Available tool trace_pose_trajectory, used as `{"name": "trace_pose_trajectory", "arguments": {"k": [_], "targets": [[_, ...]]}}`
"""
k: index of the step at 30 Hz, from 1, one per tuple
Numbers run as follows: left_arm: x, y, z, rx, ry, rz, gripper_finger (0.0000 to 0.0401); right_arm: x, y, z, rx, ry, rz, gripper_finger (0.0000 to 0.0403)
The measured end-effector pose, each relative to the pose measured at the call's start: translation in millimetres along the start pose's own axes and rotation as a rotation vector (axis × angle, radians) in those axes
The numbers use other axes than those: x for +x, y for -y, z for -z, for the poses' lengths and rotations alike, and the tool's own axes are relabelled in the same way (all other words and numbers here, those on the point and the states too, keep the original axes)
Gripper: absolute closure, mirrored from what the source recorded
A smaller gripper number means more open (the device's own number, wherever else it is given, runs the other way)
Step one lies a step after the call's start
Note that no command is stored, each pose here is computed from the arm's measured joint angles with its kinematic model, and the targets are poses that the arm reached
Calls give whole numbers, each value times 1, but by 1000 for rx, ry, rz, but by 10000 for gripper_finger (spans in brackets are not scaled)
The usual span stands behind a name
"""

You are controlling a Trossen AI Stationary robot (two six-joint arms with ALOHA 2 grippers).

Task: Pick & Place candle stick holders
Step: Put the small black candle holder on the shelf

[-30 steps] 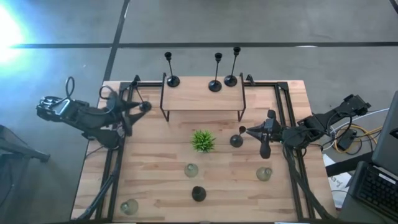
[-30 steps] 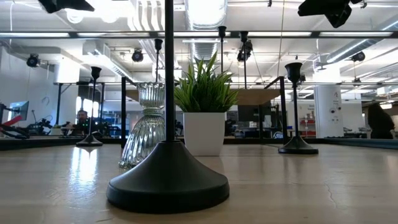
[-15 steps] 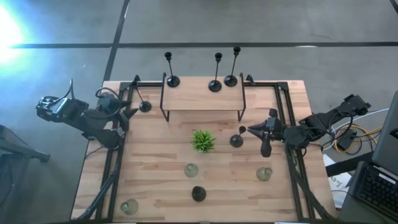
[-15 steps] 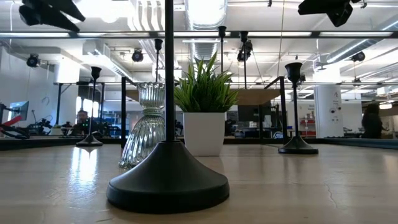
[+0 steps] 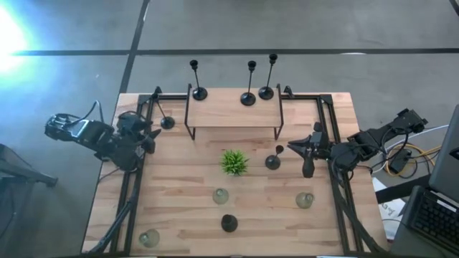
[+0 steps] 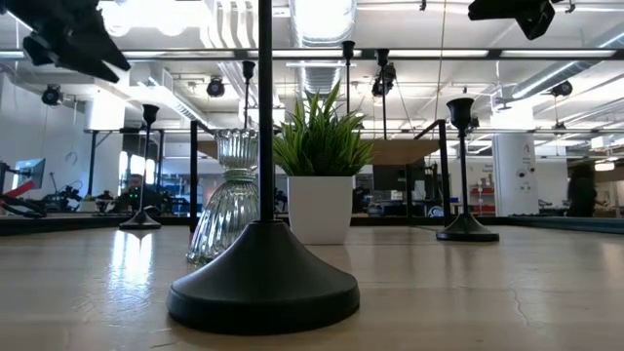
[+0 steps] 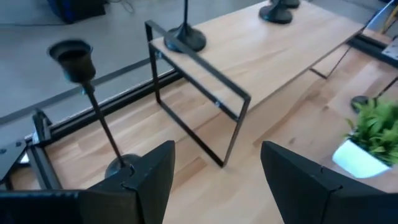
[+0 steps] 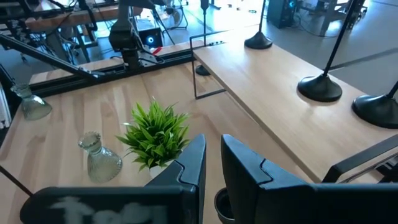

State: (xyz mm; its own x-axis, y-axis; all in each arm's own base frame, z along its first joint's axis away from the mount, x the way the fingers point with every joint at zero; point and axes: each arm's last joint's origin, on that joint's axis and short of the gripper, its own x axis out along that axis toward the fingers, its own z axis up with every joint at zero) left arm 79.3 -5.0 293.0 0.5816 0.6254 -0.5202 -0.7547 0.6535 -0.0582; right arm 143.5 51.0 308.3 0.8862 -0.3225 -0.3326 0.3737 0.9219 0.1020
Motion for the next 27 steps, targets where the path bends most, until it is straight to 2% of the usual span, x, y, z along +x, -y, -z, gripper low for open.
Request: {"name": "trace_pose_trajectory", "arguments": {"k": [5, 9, 12, 19, 23, 27], "targets": [[7, 0, 11, 8, 7, -39, 159, 1, 0, 0, -7, -3, 1, 360], [9, -1, 11, -10, 94, -98, 159, 1, -1, 1, -14, -3, 10, 360], [10, 5, 6, -51, 168, -87, 159, 1, 0, 1, -14, 4, 24, 360], [15, 39, -10, 178, 358, 25, 159, 2, -1, 0, -19, 6, 26, 360], [19, 46, -19, 185, 470, 8, 159, 2, -1, 0, -22, 8, 25, 360], [27, 46, -27, 193, 508, 30, 165, 2, -1, 0, -47, 10, 24, 360]]}}
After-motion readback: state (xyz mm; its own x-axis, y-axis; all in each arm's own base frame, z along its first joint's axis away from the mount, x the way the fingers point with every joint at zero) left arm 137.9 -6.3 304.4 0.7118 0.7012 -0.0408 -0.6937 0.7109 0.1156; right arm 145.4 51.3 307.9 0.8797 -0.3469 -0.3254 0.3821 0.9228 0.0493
